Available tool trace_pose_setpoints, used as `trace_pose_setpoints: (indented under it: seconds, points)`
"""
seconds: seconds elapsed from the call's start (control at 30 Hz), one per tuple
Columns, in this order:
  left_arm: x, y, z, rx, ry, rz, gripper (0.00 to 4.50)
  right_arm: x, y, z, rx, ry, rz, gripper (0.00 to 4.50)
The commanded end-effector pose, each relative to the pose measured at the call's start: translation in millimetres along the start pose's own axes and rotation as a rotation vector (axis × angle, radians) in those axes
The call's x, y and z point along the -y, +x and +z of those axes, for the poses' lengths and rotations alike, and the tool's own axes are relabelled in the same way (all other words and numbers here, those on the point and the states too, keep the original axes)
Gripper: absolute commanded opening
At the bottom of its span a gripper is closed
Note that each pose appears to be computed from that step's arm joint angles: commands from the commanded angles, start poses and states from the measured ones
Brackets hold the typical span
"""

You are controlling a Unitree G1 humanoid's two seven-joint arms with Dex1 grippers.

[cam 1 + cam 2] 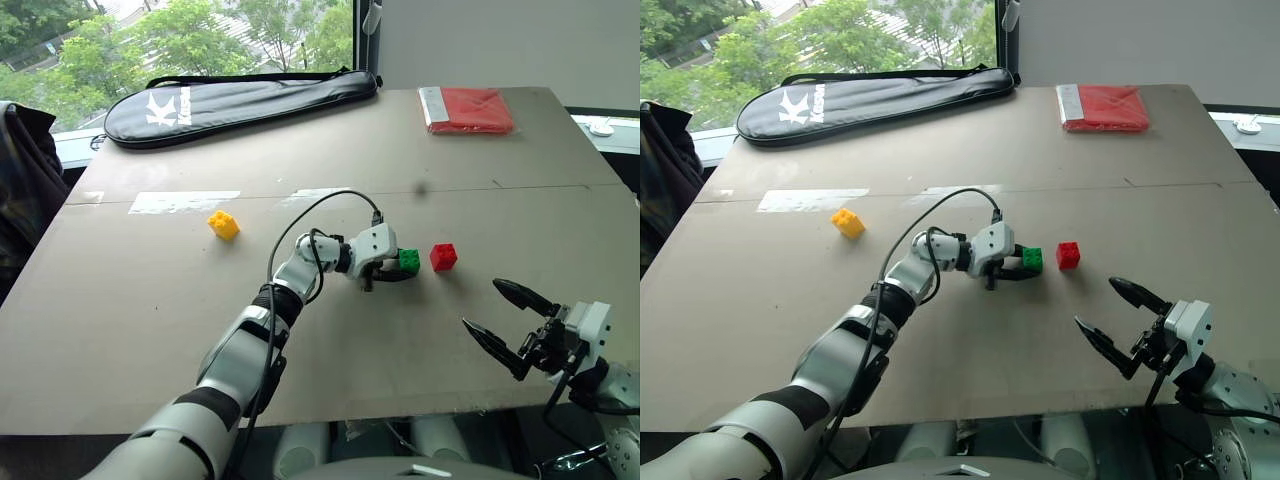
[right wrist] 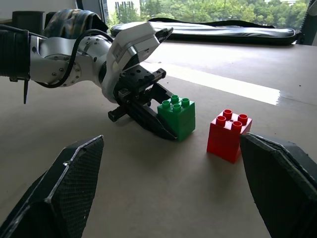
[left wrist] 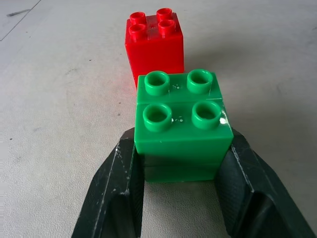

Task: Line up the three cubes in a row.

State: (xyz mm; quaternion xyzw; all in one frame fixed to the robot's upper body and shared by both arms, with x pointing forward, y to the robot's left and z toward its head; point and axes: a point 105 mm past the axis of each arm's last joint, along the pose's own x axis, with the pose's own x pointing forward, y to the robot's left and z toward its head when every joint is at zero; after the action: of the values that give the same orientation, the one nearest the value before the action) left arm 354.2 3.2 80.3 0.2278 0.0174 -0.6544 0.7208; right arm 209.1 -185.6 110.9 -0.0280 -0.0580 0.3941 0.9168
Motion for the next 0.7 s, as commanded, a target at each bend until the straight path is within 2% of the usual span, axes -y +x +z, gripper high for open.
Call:
trace_pose_setpoints:
  seconds: [0.03, 0.27, 0.3, 0.37, 0.47, 0.6, 0.7]
  points:
    - [-7.7, -14.8, -16.2, -0.066, -0.034, 0.042, 1.35, -0.8, 1.2, 11.0, 0.034, -0.026, 0.01, 4.5]
    - [-0.8, -16.1, -20.3, -0.079, -0.062, -0.021, 1.35, -2.6, 0.2, 8.6, 0.032, -0.025, 0.017, 4.5]
    - [0.2, -16.6, -21.4, -0.08, -0.071, -0.028, 2.36, -3.1, 0.1, 8.4, 0.032, -0.025, 0.019, 4.5]
    - [0.8, -17.9, -22.1, -0.078, -0.084, -0.035, 2.9, -3.6, 0.0, 8.3, 0.033, -0.025, 0.02, 4.5]
    - [0.8, -19.6, -22.3, -0.074, -0.094, -0.04, 4.43, -4.1, -0.2, 8.2, 0.033, -0.025, 0.022, 4.5]
    - [-1.2, -26.6, -28.8, -0.102, -0.079, -0.027, 4.48, -4.4, 0.3, 7.9, 0.033, -0.025, 0.027, 4.5]
    - [-5.1, -31.8, -26.1, -0.075, -0.081, -0.009, 4.48, -4.3, 0.9, 8.2, 0.033, -0.026, 0.029, 4.5]
